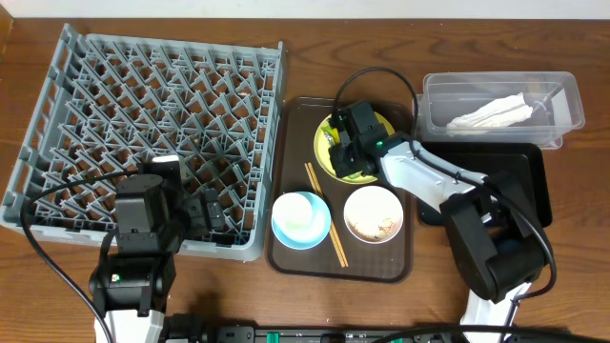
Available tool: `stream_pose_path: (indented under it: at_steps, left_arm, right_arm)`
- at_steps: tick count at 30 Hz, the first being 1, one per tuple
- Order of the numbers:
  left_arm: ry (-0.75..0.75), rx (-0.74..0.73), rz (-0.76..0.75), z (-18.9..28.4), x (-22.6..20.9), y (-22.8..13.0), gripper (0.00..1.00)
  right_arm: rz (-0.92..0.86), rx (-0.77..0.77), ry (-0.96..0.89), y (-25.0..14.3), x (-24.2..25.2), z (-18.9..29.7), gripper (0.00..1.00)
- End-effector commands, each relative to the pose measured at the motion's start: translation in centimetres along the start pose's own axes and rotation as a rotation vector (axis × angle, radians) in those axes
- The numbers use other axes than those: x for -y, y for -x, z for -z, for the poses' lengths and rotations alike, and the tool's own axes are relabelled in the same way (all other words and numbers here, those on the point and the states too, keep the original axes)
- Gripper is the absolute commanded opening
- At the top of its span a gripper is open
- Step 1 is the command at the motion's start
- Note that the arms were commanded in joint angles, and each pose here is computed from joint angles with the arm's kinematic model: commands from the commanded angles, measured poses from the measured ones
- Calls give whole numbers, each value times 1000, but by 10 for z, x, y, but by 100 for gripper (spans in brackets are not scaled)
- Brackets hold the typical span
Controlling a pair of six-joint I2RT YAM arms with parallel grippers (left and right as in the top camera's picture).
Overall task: Sort waste into correct bins and load items into the dishwasher
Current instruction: 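Grasp the snack wrapper with the right gripper and drop it in the clear bin, then grasp the white rice bowl with the right gripper and lift it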
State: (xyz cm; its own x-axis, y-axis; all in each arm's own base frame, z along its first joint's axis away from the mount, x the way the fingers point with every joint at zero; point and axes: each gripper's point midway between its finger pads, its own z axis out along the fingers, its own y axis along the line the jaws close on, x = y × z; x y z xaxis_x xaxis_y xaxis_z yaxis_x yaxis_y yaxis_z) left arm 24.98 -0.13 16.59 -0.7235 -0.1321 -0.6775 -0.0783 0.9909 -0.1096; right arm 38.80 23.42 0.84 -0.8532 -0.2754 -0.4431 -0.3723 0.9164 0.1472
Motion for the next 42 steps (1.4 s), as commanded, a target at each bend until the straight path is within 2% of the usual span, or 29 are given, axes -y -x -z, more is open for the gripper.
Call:
stream_pose_path:
  at_steps: [1, 2, 3, 8, 11, 16, 17, 20, 21, 23, 26, 30, 36, 42]
  left_arm:
    - [-4, 29, -10, 6, 2, 10, 99]
    - [-4, 28, -10, 6, 2, 10, 99]
    - [-4, 29, -10, 6, 2, 10, 99]
    - [-3, 26, -10, 6, 2, 10, 99]
    - [-3, 20, -10, 6, 2, 8, 99]
    - [-3, 19, -10, 6, 2, 8, 99]
    - [-3, 19, -10, 6, 2, 8, 99]
    - [-3, 19, -9, 6, 2, 8, 99]
    - [-3, 19, -9, 6, 2, 8, 99]
    - [-3, 19, -10, 6, 2, 8, 99]
    - [-3, 19, -10, 6, 2, 8, 99]
    - [-3, 19, -10, 6, 2, 8, 99]
    - [-3, 19, -10, 6, 2, 8, 99]
    - [-3, 19, -9, 6, 2, 8, 99]
  right_arm:
    - [-43, 20, -50, 7, 9, 3, 9]
    - [-48, 40, -58, 14, 11, 9, 2]
    - [-61, 68, -74, 23, 16, 16, 1]
    - [-237, 245, -186, 68, 61, 75, 1]
    - [-474, 369, -278, 83, 115, 122, 1]
    - [-830, 485, -356, 77, 188, 162, 2]
    - [-917, 510, -368, 73, 207, 168, 8]
    - [-995, 551, -347, 74, 231, 173, 43]
    - [-980, 568, -321, 80, 235, 175, 52]
    - [-864, 582, -261, 93, 234, 179, 60]
    - [-656, 579, -169, 106, 216, 190, 63]
    - [-445, 483, -42, 97, 167, 199, 64]
    - [-217, 135, 139, 23, 68, 192, 66]
    - [-78, -173, 98, -50, 16, 164, 63]
